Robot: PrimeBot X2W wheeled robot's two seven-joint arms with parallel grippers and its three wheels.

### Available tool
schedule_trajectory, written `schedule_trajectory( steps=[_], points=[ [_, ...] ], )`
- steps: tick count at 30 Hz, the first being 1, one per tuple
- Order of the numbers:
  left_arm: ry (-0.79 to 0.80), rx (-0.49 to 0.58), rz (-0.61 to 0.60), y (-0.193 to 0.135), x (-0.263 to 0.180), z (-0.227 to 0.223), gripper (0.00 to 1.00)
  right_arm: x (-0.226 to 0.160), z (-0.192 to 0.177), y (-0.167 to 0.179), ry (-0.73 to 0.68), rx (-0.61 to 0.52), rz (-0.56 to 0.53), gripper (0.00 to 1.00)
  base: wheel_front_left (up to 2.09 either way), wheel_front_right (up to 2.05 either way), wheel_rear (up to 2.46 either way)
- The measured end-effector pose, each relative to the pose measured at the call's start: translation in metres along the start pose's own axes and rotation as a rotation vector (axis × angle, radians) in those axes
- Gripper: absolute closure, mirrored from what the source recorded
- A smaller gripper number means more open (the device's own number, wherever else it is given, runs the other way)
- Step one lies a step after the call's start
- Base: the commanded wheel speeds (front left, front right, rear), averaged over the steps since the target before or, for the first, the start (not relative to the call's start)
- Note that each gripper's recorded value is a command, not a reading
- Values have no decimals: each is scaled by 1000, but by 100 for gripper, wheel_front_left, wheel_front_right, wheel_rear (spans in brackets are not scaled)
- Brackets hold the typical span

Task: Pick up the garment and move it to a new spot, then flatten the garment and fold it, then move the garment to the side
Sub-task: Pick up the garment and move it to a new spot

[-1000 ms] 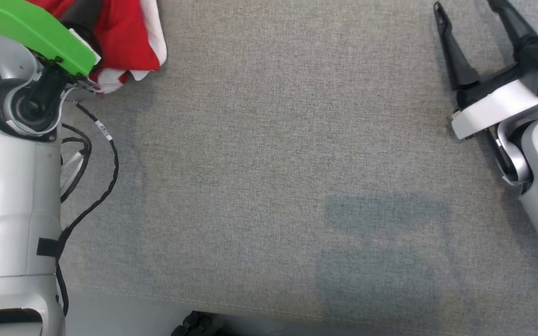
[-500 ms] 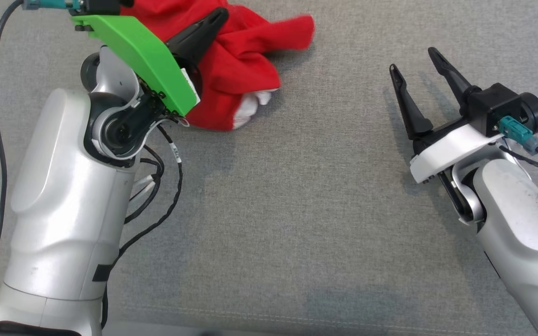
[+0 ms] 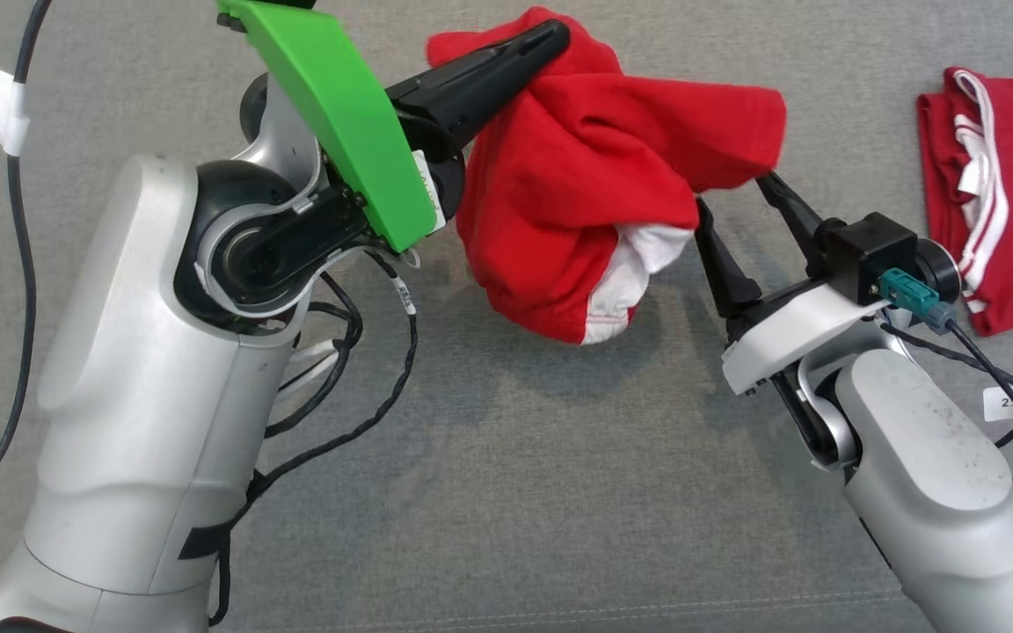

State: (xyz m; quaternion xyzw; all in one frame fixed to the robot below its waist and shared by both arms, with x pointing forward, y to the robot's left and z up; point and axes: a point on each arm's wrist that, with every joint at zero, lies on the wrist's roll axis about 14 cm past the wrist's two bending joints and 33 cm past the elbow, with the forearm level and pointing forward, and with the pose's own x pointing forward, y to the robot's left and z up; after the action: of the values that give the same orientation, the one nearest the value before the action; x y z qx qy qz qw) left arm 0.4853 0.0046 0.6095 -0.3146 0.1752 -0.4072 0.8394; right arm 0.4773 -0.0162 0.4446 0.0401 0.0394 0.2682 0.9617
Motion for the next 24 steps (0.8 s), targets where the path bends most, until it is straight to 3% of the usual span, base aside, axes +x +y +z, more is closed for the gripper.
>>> schedule_trajectory(
  steps=[4,8,14,23,24],
  points=[
    [46,-29,-68,-26,9,-7,100,-14,4,-12,1,-6,-47,0,0,0,0],
    [100,-80,-21,-20,16,-25,100,-25,12,-20,-16,2,-92,0,0,0,0],
    [210,-132,208,44,6,-61,100,-39,22,-34,-39,-2,-147,0,0,0,0],
    [227,-70,393,108,2,-65,100,-54,26,-49,-48,5,-209,0,0,0,0],
    [231,-63,412,115,1,-65,91,-56,25,-51,-47,4,-218,0,0,0,0]
  ],
)
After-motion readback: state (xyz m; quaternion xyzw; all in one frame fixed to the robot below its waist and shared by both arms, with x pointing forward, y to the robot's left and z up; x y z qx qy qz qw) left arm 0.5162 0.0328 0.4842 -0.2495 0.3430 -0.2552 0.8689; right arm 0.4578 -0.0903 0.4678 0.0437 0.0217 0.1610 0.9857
